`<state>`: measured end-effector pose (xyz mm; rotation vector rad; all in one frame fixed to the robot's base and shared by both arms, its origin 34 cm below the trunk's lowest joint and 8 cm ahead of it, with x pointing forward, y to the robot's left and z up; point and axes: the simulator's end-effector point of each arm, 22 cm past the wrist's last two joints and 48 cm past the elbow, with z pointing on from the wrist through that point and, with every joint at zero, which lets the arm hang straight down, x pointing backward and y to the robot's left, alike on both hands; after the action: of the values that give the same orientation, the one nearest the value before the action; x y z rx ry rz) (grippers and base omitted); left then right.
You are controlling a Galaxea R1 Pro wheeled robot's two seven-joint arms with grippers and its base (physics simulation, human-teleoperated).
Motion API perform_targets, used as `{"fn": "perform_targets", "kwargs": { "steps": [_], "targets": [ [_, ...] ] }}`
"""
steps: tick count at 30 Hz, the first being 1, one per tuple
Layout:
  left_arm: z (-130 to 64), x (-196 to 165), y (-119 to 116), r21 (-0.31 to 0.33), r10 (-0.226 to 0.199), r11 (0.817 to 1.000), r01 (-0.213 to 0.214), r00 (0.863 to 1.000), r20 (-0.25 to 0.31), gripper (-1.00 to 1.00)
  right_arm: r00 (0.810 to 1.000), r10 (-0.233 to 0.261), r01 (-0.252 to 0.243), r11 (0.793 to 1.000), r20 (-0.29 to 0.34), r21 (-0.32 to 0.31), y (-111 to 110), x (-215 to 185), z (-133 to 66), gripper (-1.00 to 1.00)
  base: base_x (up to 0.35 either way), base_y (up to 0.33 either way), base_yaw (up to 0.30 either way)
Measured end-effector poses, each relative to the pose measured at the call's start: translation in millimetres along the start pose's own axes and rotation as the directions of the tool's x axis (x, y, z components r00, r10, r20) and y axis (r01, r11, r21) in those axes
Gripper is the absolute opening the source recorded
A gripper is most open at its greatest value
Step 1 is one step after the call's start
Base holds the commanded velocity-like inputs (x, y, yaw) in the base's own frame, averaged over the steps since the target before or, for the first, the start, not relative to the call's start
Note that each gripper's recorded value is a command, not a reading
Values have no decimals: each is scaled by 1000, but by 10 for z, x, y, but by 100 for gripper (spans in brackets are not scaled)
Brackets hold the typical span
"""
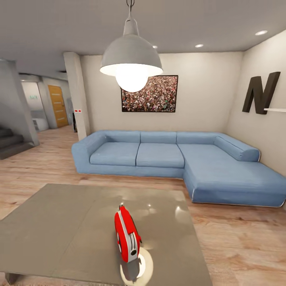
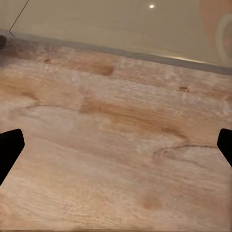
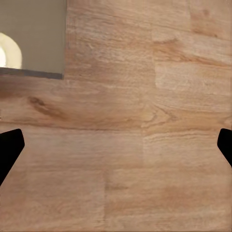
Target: Turn on the radio receiver that's on the table in the living room.
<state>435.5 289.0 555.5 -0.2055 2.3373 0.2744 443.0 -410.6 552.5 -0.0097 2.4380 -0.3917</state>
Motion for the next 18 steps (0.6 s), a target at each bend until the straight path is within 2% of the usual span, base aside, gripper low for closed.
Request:
{"fn": "perform_targets", "kwargs": {
  "steps": [10, 15, 18],
  "targets": [
    [1, -13, 0, 1, -3, 1000, 3, 1000, 4, 100, 997, -74, 74, 996, 9, -48, 220, -2, -21, 100, 0, -15, 45],
    [3, -22, 8, 0, -4, 1000, 4, 1000, 8, 100, 997, -76, 76, 996, 11, -53, 249, -7, -24, 100, 0, 0, 0],
    [25, -28, 120, -15, -3, 1000, 3, 1000, 9, 100, 997, -72, 74, 995, 29, -70, 385, -92, -40, 100, 0, 0, 0]
  ]
}}
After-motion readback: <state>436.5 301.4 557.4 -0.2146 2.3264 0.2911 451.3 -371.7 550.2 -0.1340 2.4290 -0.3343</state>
